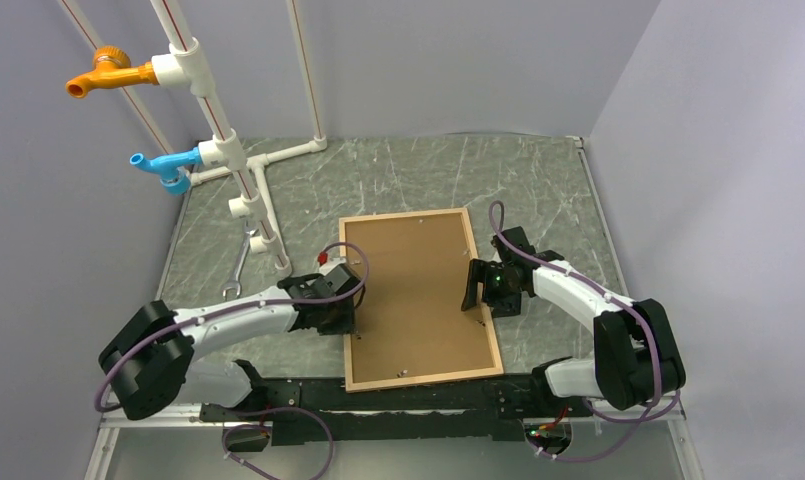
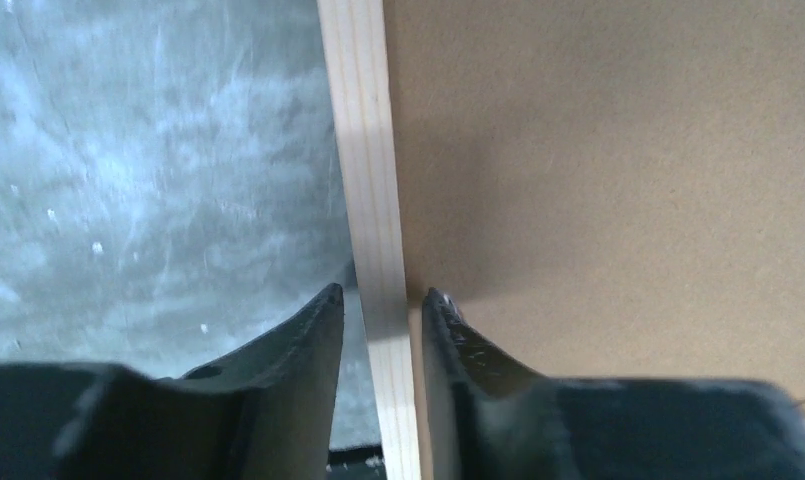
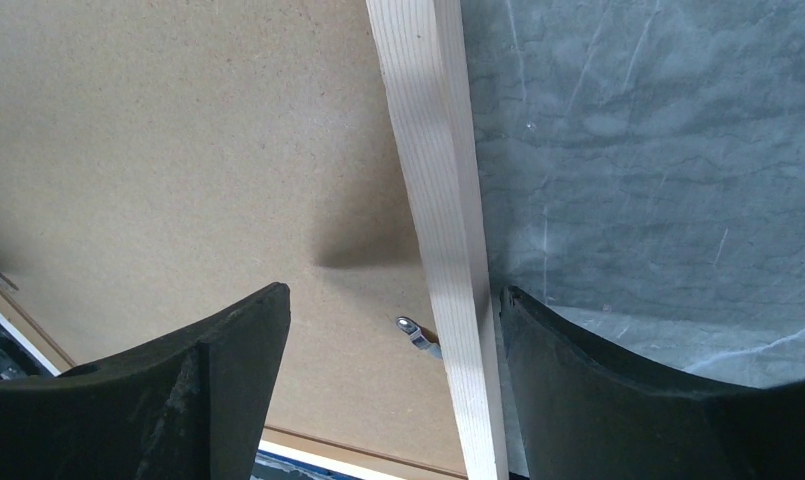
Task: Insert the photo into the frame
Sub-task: Install the photo frame at the center of the board.
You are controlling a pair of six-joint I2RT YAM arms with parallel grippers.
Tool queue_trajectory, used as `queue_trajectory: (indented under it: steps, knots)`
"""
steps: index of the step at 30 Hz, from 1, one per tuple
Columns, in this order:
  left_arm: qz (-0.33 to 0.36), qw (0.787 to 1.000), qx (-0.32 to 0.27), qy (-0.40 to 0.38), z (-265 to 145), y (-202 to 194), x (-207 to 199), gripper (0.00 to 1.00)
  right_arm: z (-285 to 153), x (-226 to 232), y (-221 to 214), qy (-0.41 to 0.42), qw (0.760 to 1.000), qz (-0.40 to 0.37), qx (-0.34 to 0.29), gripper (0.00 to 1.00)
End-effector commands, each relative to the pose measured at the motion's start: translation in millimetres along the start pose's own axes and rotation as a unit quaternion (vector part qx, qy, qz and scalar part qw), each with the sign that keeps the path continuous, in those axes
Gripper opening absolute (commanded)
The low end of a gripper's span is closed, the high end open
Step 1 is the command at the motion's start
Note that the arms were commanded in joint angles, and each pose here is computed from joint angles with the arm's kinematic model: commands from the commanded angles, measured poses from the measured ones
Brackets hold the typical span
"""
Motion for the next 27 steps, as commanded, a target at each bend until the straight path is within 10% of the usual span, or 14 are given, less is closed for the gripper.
queue_trajectory:
  steps: [1,9,27]
  knots:
    - [0.011,1.0,0.018,-0.005,-18,-16,7,0.46,-1,7,6,0.012,1.0,-0.002,-0.012,0.79]
    - [-0.032,0.999,-0.02,-0.024,-34,-6,5,0.67,-1,6,6,0.01,1.0,-0.004,-0.013,0.79]
    - [0.016,0.999,0.036,0.001,-2,-14,-18,0.65,3,5,6,0.008,1.0,-0.005,-0.009,0.79]
Point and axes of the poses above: each gripper's point midway between its finger pads, its own z axis out along the fingers, its own x axis along the line the jaws close on, y = z × x, the point moved 4 cm from there along -z, back along the fingers, and after that the axes turned 13 degrees about z, right-handed, at the moved point
